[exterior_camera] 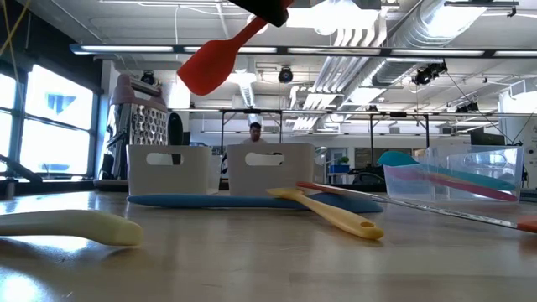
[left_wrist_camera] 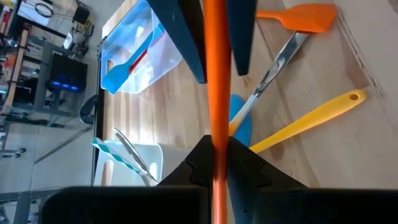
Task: Pick & Place Kitchen Items
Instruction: Put the right orange spatula into the transparent bin
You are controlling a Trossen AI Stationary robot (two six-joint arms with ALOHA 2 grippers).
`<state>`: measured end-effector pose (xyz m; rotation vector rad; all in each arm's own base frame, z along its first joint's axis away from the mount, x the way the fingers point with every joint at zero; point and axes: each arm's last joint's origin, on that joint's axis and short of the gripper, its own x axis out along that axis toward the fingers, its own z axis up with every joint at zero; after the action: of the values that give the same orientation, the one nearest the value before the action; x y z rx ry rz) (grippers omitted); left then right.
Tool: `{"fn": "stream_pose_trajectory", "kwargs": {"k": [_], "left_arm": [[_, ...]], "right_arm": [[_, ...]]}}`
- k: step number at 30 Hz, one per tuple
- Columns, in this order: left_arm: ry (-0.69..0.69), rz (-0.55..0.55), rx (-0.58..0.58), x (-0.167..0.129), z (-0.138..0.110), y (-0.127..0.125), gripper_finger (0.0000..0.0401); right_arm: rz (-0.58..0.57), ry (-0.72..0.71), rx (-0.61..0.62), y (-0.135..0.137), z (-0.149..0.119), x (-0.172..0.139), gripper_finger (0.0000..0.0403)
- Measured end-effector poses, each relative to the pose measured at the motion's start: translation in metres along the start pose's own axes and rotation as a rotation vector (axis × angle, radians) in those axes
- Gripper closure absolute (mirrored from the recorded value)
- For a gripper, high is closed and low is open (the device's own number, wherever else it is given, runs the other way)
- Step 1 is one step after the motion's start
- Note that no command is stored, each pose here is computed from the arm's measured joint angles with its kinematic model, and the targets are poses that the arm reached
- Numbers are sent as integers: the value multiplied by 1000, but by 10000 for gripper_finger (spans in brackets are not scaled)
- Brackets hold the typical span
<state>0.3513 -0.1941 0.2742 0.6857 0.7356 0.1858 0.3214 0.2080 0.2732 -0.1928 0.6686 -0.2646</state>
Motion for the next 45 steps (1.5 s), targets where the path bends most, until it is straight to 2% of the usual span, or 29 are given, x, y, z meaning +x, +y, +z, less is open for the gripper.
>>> {"fn": "stream_pose_trajectory", "kwargs": {"k": [4, 13, 17, 24, 32, 36, 40, 45], "left_arm": [[-1, -1, -9, 0, 0, 0, 384], [-2, -14, -42, 0, 0, 0, 377], [-4, -22, -39, 0, 0, -1, 354], [-15, 39, -77, 0, 2, 1, 305], [-43, 50, -119, 0, 6, 2, 226], [-74, 32, -212, 0, 9, 2, 192], [-77, 33, -226, 0, 10, 3, 176], [-77, 34, -226, 0, 10, 2, 174]], "right_arm": [[-13, -3, -3, 0, 0, 0, 373], [-21, -4, -8, -1, 0, 0, 373], [-16, -4, -7, -1, 0, 0, 374], [-20, -5, -6, -1, 0, 0, 374], [-17, 2, -12, 0, -2, 1, 374], [-34, 27, -13, 0, -14, 7, 374], [-54, 57, 2, -2, -26, 14, 374], [-64, 46, 1, 5, -32, 7, 374]]}}
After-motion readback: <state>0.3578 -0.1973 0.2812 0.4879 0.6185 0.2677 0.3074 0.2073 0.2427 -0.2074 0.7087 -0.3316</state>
